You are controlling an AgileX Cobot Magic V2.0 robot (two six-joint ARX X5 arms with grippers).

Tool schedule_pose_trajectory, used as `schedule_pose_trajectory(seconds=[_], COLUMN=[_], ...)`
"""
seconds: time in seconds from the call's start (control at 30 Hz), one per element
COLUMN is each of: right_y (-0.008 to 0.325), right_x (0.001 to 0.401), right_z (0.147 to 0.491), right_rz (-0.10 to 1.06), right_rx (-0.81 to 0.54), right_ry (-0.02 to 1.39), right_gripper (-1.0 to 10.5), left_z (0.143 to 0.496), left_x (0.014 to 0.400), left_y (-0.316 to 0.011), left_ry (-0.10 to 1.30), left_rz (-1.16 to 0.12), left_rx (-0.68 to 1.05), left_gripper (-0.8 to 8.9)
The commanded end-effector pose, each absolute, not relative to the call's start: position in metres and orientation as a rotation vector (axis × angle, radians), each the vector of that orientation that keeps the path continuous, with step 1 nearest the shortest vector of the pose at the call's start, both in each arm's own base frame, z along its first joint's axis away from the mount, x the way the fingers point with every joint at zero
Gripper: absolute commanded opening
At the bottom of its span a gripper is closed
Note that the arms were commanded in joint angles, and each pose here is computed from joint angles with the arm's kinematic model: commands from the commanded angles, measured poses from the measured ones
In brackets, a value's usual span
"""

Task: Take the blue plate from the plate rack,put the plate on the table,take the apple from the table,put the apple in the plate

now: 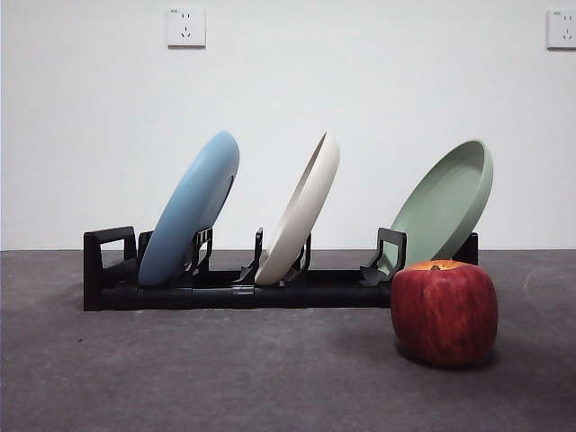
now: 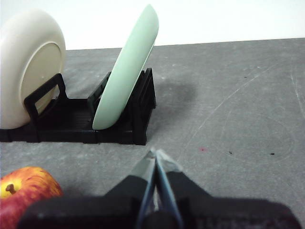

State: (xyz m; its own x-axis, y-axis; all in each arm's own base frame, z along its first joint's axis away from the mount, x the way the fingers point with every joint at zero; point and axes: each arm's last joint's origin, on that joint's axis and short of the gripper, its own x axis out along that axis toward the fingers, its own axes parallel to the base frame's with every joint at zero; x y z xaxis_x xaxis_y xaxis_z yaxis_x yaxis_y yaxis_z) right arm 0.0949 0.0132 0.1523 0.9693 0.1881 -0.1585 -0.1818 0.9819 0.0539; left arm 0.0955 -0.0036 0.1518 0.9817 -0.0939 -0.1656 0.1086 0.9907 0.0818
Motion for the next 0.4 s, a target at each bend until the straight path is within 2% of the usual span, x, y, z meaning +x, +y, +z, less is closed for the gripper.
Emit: schedule_pose_trajectory(seconds=[0.03,0.2,0.4], right_y=[0.013,0.013,0.013], right_x=[0.095,0.095,0.094], right_z=[0.148,0.148,0.156], right_rz=[0.179,0.165,0.165], right_rx=[0.072,0.223,0.327], right_ry=[0.188,0.201,0.192], right_gripper=[-0.1,-0.1,-0.1], left_z=[0.149,0.153,0.163], left_x=[0.096,0.097,0.096], left_y=[-0.004,-0.004,-0.004], left_ry=[0.157,0.122,0.069], left_rz=[-0.103,-0.09,-0.117], left_rx=[0.078,-0.098,-0.27], left_gripper=[-0.03,-0.05,-0.08])
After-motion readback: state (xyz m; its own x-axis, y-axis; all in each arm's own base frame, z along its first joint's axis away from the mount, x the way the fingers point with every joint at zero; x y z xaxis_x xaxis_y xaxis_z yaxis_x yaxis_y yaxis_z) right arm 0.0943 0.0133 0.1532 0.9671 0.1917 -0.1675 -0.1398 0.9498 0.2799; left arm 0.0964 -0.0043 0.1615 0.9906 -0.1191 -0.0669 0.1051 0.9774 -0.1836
